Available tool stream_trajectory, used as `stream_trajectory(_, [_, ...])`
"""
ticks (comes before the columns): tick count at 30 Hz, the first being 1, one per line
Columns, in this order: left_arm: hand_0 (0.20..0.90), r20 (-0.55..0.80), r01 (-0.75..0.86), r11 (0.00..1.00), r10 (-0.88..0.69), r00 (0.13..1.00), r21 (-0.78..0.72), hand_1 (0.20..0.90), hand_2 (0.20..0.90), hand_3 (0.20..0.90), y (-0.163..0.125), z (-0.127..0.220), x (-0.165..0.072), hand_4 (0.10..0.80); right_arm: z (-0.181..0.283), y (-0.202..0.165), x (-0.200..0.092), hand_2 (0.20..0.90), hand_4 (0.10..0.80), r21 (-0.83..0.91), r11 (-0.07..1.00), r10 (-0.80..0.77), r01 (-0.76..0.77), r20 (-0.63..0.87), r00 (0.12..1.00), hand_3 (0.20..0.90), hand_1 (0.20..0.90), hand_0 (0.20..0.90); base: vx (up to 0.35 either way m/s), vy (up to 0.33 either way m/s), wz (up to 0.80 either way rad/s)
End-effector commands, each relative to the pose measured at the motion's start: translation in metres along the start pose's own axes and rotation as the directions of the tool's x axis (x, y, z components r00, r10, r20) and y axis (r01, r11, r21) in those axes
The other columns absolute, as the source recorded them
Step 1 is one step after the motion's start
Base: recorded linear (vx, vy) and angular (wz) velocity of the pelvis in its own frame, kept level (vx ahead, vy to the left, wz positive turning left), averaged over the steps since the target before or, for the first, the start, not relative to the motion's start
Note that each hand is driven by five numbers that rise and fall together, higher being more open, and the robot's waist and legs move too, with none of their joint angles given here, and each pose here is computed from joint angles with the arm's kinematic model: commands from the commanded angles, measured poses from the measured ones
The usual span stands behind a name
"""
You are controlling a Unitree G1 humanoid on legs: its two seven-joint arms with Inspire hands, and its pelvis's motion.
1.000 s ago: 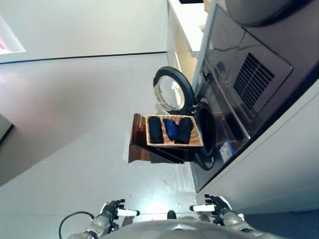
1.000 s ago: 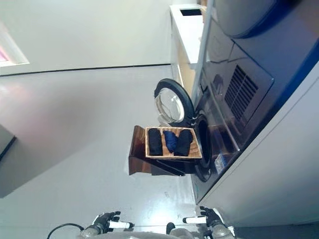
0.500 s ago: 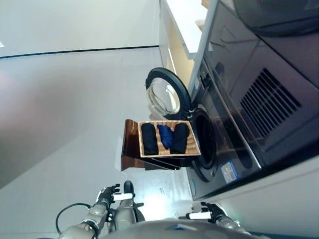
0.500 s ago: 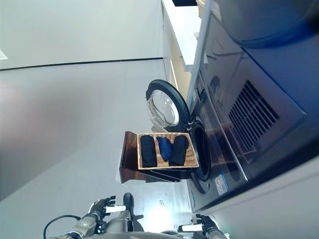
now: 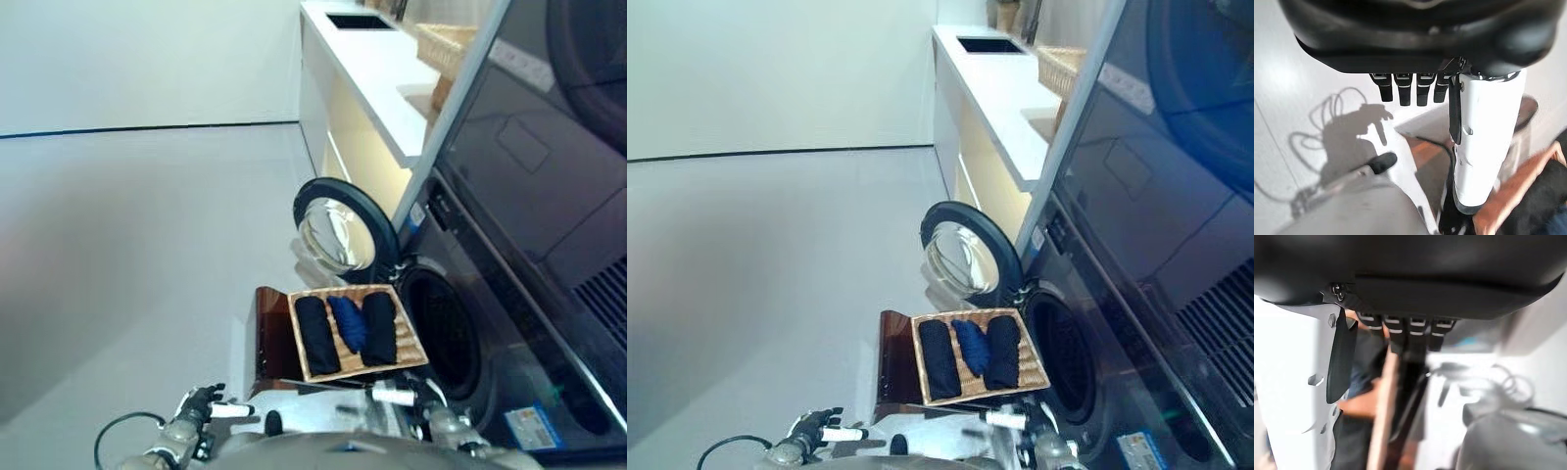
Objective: Pick up the clothes and place them into the washing machine
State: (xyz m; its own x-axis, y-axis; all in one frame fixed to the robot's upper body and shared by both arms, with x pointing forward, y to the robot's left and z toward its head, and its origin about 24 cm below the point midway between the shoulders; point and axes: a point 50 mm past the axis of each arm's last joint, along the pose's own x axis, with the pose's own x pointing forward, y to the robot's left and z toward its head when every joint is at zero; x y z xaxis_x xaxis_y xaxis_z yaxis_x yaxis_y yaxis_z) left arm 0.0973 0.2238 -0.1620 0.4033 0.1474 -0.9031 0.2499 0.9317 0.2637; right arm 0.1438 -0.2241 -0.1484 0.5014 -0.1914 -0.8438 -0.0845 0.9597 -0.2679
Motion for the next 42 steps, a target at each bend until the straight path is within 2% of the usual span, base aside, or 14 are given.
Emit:
stream_trajectory(1, [0.900,0.071,-0.049,0.999,0.048,0.996,0.021,0.900,0.900,0.900,0.018,0.014,0.001,0.800,0.055,-0.044,0.004,0.900,0.800,-0.200,0.966,-0.128,0.162,0.172,0.977,0.900,0.900,0.900,0.231,-0.135,-0.01])
stream_trajectory(7, [0.900,0.149,-0.060,0.998,0.061,0.987,-0.008,0.900,0.900,0.900,0.016,0.036,0.003,0.800,0.079,-0.051,0.005,0.900,0.800,-0.317,0.921,-0.157,0.226,0.229,0.961,0.900,0.900,0.900,0.041,-0.069,0.51])
stream_trajectory(8, [0.900,0.183,-0.060,0.998,0.064,0.981,-0.026,0.900,0.900,0.900,0.013,0.043,0.003,0.800,0.091,-0.059,0.004,0.900,0.800,-0.341,0.903,-0.179,0.262,0.257,0.950,0.900,0.900,0.900,-0.254,-0.057,0.28])
stream_trajectory(9, [0.900,0.263,-0.069,0.996,0.083,0.961,-0.062,0.900,0.900,0.900,0.014,0.066,0.003,0.800,0.126,-0.065,0.001,0.900,0.800,-0.354,0.876,-0.208,0.328,0.337,0.918,0.900,0.900,0.900,-0.339,-0.066,0.06])
stream_trajectory(11, [0.900,0.323,-0.069,0.994,0.093,0.942,-0.084,0.900,0.900,0.900,0.014,0.084,0.001,0.800,0.152,-0.071,-0.003,0.900,0.800,-0.368,0.844,-0.240,0.389,0.390,0.889,0.900,0.900,0.900,-0.286,-0.053,0.08])
stream_trajectory(18, [0.900,0.423,-0.052,0.992,0.098,0.901,-0.118,0.900,0.900,0.900,0.014,0.107,-0.004,0.800,0.203,-0.094,-0.018,0.900,0.800,-0.330,0.782,-0.356,0.529,0.461,0.813,0.900,0.900,0.900,-0.057,-0.016,0.07])
stream_trajectory(21, [0.900,0.464,-0.047,0.987,0.114,0.879,-0.154,0.900,0.900,0.900,0.017,0.118,-0.007,0.800,0.223,-0.113,-0.029,0.900,0.800,-0.227,0.784,-0.427,0.578,0.479,0.767,0.900,0.900,0.900,-0.008,0.004,0.00])
stream_trajectory(25, [0.900,0.536,0.008,0.974,0.117,0.836,-0.226,0.900,0.900,0.900,0.014,0.134,-0.015,0.800,0.243,-0.153,-0.051,0.900,0.800,0.052,0.765,-0.597,0.642,0.432,0.676,0.900,0.900,0.900,0.006,0.022,0.08])
stream_trajectory(26, [0.900,0.536,0.008,0.974,0.117,0.836,-0.226,0.900,0.900,0.900,0.014,0.134,-0.015,0.800,0.243,-0.153,-0.051,0.900,0.800,0.052,0.765,-0.597,0.642,0.432,0.676,0.900,0.900,0.900,0.014,0.054,0.02])
stream_trajectory(28, [0.900,0.554,0.035,0.969,0.109,0.826,-0.244,0.900,0.900,0.900,0.009,0.134,-0.018,0.800,0.252,-0.181,-0.069,0.900,0.800,0.219,0.701,-0.703,0.679,0.376,0.604,0.900,0.900,0.900,0.026,0.062,0.01])
stream_trajectory(31, [0.900,0.554,0.039,0.966,0.114,0.825,-0.257,0.900,0.900,0.900,0.007,0.132,-0.018,0.800,0.255,-0.188,-0.074,0.900,0.800,0.283,0.663,-0.743,0.693,0.361,0.563,0.900,0.900,0.900,0.026,0.048,-0.02])
stream_trajectory(32, [0.900,0.539,0.036,0.970,0.104,0.836,-0.242,0.900,0.900,0.900,-0.002,0.125,-0.017,0.800,0.253,-0.195,-0.079,0.900,0.800,0.376,0.597,-0.802,0.709,0.314,0.508,0.900,0.900,0.900,0.060,0.084,-0.11])
stream_trajectory(38, [0.900,0.477,0.009,0.970,0.111,0.872,-0.242,0.900,0.900,0.900,-0.010,0.109,-0.012,0.800,0.238,-0.177,-0.064,0.900,0.800,0.449,0.598,-0.796,0.664,0.234,0.559,0.900,0.900,0.900,0.054,0.054,-0.13])
stream_trajectory(42, [0.900,0.456,-0.002,0.964,0.127,0.881,-0.264,0.900,0.900,0.900,-0.014,0.102,-0.011,0.800,0.222,-0.146,-0.045,0.900,0.800,0.434,0.634,-0.763,0.640,0.214,0.610,0.900,0.900,0.900,0.027,0.014,-0.14])
